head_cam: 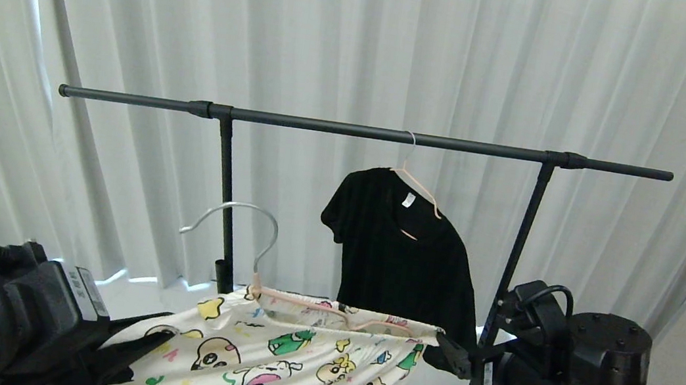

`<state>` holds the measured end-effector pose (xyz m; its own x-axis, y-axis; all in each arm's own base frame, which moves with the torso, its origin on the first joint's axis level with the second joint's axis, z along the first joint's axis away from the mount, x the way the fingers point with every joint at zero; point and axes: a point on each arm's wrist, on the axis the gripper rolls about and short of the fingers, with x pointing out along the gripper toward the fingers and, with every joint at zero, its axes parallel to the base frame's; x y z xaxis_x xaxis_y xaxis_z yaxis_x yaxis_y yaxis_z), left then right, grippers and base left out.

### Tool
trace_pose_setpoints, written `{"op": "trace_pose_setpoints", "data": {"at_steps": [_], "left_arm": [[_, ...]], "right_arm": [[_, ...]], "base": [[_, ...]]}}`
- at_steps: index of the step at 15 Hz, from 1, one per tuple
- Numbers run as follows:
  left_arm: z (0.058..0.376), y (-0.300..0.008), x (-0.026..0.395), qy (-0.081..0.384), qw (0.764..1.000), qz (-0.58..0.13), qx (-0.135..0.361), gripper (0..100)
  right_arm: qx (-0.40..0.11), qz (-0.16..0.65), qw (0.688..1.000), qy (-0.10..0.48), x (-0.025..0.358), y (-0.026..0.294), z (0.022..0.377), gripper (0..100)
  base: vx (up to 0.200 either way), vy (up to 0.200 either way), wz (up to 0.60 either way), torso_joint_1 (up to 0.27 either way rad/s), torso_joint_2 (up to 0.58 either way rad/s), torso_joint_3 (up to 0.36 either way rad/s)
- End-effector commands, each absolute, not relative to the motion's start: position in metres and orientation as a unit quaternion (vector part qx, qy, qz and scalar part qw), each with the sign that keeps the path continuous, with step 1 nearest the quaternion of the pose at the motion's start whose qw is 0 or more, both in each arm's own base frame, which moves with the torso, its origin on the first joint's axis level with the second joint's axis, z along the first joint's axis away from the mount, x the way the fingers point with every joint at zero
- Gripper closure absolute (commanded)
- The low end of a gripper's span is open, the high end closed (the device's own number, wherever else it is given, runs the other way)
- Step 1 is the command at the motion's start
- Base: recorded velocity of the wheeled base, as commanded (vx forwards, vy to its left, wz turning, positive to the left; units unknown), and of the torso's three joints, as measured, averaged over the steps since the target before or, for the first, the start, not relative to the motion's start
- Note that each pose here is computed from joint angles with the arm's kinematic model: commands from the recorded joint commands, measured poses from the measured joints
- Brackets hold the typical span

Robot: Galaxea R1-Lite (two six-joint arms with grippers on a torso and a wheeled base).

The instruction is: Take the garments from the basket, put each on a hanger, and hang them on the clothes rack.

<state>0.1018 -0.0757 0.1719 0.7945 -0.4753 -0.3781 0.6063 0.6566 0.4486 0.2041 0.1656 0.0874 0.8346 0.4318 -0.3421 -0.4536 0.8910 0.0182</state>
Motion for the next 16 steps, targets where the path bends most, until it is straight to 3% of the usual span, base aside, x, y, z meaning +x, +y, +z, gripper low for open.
{"op": "trace_pose_setpoints", "data": {"at_steps": [1, 5, 10, 16], "left_arm": [[0.161, -0.073, 0.099, 0.131, 0.897, -0.302, 0.294, 100], [0.149, -0.076, 0.116, 0.188, 0.897, -0.251, 0.312, 100], [0.176, -0.098, 0.116, 0.147, 0.93, -0.281, 0.189, 100], [0.17, -0.108, 0.11, 0.14, 0.918, -0.316, 0.194, 100]], "right_arm": [[-0.032, 0.243, 0.958, 0.148, 0.201, 0.162, 0.1, 0], [-0.063, 0.327, 0.935, 0.121, 0.177, 0.159, 0.12, 0], [-0.109, 0.409, 0.899, 0.11, 0.15, 0.151, 0.144, 0], [-0.154, 0.461, 0.868, 0.101, 0.145, 0.149, 0.184, 0]], "base": [[0.0, 0.0, 0.0, 0.0, 0.0, 0.0], [0.0, 0.0, 0.0, 0.0, 0.0, 0.0], [0.0, 0.0, 0.0, 0.0, 0.0, 0.0], [0.0, 0.0, 0.0, 0.0, 0.0, 0.0]]}}
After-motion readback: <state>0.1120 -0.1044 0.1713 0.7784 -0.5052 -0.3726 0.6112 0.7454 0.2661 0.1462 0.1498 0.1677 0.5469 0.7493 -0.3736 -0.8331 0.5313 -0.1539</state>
